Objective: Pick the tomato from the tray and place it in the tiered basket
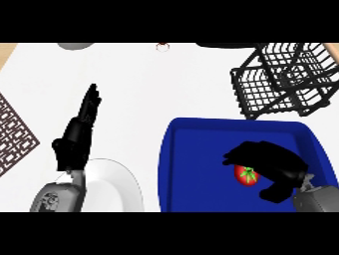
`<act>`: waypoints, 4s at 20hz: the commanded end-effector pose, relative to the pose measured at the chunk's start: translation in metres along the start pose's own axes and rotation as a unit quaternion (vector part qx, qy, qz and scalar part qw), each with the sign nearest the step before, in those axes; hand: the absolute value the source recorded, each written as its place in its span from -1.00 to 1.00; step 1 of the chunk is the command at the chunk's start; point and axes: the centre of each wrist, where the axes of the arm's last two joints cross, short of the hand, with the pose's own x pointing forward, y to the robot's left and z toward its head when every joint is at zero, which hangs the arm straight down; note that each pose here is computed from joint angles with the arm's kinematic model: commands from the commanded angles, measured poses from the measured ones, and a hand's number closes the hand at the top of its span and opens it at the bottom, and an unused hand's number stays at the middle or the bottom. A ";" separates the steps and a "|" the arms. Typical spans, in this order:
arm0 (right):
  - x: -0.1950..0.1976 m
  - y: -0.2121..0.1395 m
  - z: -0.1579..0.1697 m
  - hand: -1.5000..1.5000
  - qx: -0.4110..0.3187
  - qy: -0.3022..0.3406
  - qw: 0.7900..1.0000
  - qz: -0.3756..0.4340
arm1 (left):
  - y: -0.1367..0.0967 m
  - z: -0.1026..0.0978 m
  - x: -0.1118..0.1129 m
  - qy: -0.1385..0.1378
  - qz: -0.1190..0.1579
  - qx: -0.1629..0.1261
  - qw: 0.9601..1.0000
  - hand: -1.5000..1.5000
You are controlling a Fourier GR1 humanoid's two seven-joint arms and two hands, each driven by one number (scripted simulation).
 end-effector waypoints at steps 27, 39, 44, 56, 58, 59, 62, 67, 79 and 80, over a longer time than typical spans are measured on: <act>0.107 -0.068 -0.012 1.00 -0.179 0.477 0.856 0.086 | 0.007 -0.002 -0.016 0.011 0.004 0.006 1.000 0.00; 0.161 -0.193 0.084 1.00 -0.293 0.482 0.823 0.061 | 0.010 0.016 -0.002 0.005 -0.001 0.004 1.000 0.00; 0.160 -0.237 0.080 1.00 -0.328 0.469 0.820 0.013 | -0.003 -0.015 0.009 0.006 0.000 -0.001 1.000 0.00; 0.103 -0.287 0.068 1.00 -0.376 0.459 0.804 -0.051 | -0.004 0.005 -0.007 -0.001 -0.005 -0.005 1.000 0.00; 0.091 -0.292 0.058 1.00 -0.360 0.479 0.800 -0.018 | -0.004 0.007 -0.007 -0.005 0.006 -0.003 1.000 0.00; 0.082 -0.297 0.065 1.00 -0.358 0.488 0.796 -0.028 | -0.007 0.003 0.011 -0.005 0.008 -0.005 1.000 0.00; 0.062 -0.284 0.052 1.00 -0.352 0.482 0.802 -0.014 | -0.001 -0.005 0.002 -0.003 0.004 -0.002 1.000 0.00; 0.020 -0.289 0.040 1.00 -0.349 0.500 0.793 0.014 | 0.002 0.013 -0.002 -0.004 0.003 -0.003 1.000 0.00; -0.031 -0.270 0.049 -1.00 -0.405 0.452 0.768 -0.206 | -0.007 0.002 0.004 -0.003 0.000 -0.002 1.000 0.00; -0.035 -0.270 0.058 -1.00 -0.414 0.444 0.765 -0.213 | -0.010 0.001 0.011 -0.005 -0.001 0.003 1.000 0.00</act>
